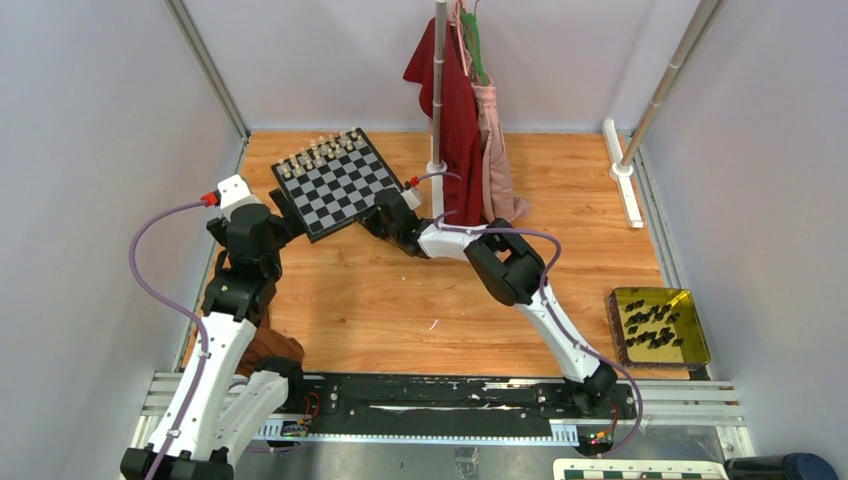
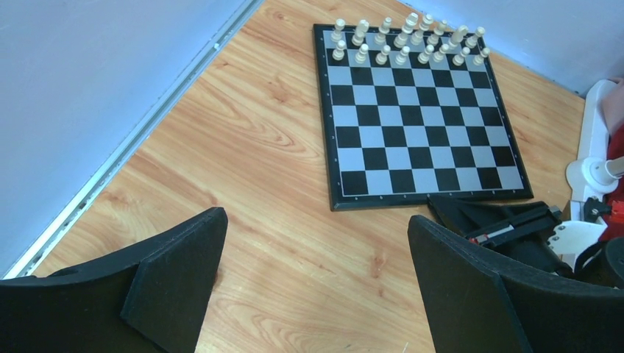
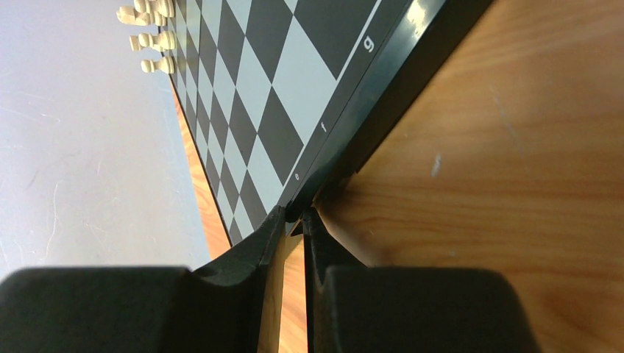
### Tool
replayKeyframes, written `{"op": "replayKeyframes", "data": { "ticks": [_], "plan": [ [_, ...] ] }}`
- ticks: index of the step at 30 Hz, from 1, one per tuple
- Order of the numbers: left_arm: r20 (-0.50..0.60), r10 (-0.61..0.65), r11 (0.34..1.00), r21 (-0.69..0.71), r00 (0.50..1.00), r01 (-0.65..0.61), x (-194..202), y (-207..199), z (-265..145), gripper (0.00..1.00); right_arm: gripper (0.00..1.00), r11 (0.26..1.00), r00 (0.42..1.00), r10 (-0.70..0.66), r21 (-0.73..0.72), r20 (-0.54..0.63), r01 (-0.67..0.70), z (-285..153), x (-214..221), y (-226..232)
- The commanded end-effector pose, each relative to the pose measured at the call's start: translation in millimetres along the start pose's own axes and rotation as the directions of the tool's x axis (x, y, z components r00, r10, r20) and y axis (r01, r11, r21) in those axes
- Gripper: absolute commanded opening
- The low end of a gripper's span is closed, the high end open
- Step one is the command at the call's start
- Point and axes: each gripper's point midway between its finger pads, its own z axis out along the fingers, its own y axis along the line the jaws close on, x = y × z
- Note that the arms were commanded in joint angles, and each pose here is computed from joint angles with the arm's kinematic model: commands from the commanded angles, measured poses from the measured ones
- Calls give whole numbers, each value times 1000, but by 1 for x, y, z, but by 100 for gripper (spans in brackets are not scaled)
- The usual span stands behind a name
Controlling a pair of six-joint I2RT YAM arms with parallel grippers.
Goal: Set up the chess pieces on the board
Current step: Move the chessboard to the center of the board.
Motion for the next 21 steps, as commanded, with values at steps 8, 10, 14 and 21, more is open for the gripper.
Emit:
{"op": "replayKeyframes", "data": {
  "ticks": [8,10,14,21],
  "plan": [
    [12,-19,1000,-24,1000,19,-12,5,-10,100,0,973,984,-136,169,-114,154,-44,53,-76],
    [9,-23,999,-25,1000,23,-12,6,-12,100,0,972,981,-147,166,-126,167,-51,59,-77],
    [4,-34,999,-29,999,34,-13,7,-15,100,0,964,972,-174,172,-160,201,-70,75,-88],
    [-6,-53,998,-33,999,53,-10,11,-21,100,0,954,957,-207,176,-202,243,-105,98,-107]
  ]
}}
